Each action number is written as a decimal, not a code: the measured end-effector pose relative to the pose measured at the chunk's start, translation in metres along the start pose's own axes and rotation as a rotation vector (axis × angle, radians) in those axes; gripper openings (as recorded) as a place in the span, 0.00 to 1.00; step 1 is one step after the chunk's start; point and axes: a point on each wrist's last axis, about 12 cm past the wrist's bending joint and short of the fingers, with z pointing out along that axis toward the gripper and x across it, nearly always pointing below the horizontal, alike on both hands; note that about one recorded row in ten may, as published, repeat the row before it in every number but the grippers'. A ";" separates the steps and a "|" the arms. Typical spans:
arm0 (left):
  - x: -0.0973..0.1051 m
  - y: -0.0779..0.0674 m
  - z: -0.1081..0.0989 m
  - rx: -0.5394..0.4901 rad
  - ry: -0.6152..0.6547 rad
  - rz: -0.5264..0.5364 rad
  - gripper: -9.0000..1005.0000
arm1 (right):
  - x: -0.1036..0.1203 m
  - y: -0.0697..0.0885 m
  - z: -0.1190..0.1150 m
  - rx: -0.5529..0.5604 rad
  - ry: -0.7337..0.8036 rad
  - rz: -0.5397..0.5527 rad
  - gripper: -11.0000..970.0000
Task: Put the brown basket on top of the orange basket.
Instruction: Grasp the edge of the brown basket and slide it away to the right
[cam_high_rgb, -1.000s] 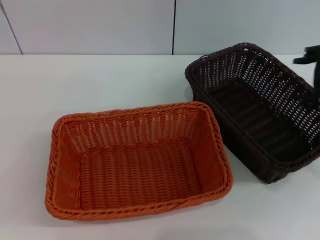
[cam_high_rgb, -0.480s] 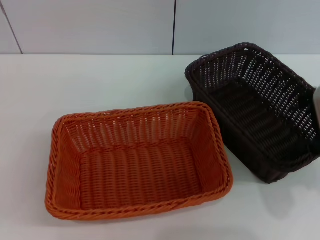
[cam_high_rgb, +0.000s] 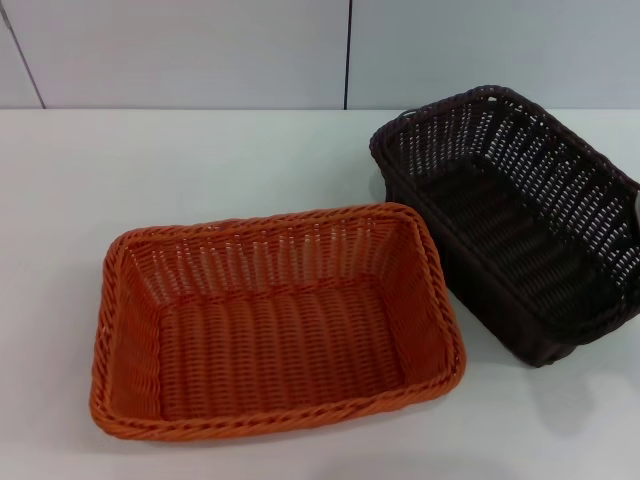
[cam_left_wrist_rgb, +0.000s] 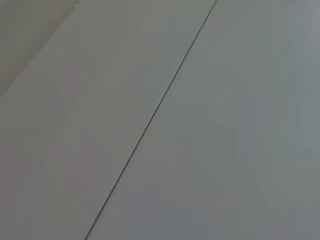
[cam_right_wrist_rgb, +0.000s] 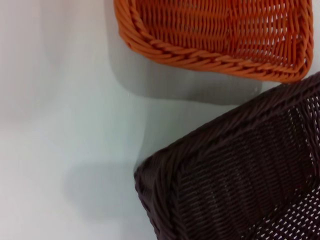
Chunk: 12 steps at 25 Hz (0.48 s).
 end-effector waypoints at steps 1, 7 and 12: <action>0.000 0.000 0.000 -0.001 0.001 0.002 0.79 | 0.001 0.000 -0.001 -0.006 0.003 0.005 0.54; 0.001 0.000 0.000 0.000 0.002 0.009 0.79 | 0.000 0.002 0.000 -0.026 0.002 0.006 0.51; 0.001 -0.001 0.000 0.000 0.001 0.008 0.79 | 0.000 0.005 0.001 -0.042 0.004 0.008 0.51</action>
